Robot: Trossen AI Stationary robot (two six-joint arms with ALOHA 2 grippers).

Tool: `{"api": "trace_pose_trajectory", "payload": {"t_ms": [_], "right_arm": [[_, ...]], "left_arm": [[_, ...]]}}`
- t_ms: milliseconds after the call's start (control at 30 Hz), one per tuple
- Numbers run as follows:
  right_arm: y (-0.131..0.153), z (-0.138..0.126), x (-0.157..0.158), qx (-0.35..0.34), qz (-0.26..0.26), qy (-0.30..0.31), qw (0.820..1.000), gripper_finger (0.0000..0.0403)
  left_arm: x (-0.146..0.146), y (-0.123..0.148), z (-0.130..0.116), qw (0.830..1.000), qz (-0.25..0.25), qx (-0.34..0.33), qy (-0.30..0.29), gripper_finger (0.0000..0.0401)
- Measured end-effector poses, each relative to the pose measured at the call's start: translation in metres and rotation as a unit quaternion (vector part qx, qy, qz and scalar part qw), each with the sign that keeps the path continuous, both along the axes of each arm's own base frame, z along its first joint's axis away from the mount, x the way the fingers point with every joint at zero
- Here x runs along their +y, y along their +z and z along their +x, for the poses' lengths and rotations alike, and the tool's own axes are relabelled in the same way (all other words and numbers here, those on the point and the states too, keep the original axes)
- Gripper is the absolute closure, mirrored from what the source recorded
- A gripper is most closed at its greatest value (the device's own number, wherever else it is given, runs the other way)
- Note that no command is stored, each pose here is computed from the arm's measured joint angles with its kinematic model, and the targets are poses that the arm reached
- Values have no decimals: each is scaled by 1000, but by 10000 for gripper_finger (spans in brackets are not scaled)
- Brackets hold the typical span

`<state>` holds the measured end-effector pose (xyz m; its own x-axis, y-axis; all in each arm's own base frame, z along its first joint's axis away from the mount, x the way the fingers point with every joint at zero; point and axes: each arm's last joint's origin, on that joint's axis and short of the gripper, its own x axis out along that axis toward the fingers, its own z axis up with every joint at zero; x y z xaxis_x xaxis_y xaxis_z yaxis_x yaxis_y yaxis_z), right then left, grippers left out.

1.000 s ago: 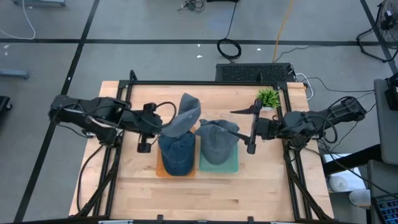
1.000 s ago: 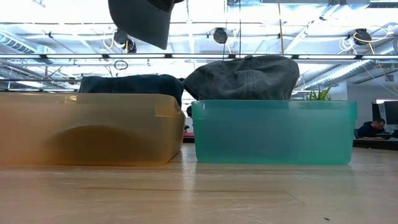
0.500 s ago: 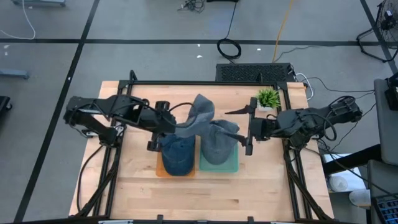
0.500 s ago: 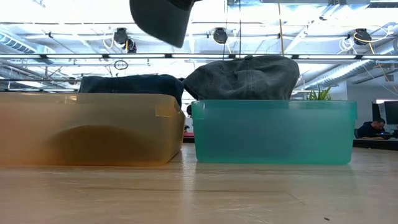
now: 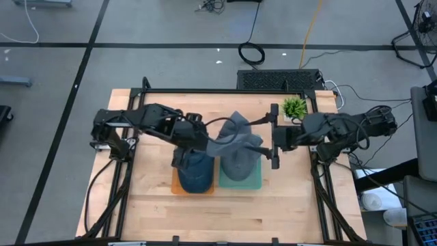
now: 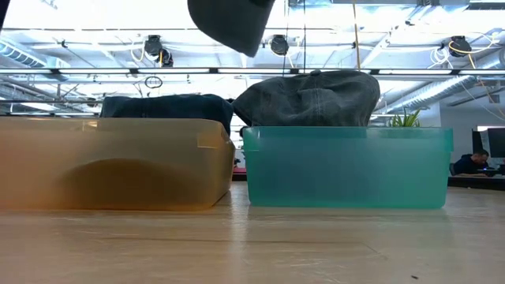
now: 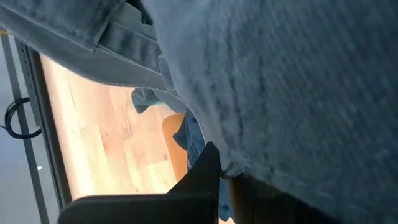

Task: Pick & Place hat
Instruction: Put the gray cap into the green bin

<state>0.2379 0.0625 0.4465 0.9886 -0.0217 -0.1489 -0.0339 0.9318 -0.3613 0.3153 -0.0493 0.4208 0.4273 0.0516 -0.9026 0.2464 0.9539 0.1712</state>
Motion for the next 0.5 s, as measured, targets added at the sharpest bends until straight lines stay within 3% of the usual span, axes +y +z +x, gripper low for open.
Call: {"api": "trace_pose_trajectory", "payload": {"t_ms": [500], "right_arm": [[-12, 2, -2, 54, 25, -2, 998, 108]], "left_arm": [[1, -4, 12, 1000, -4, 3, -11, 393]]}}
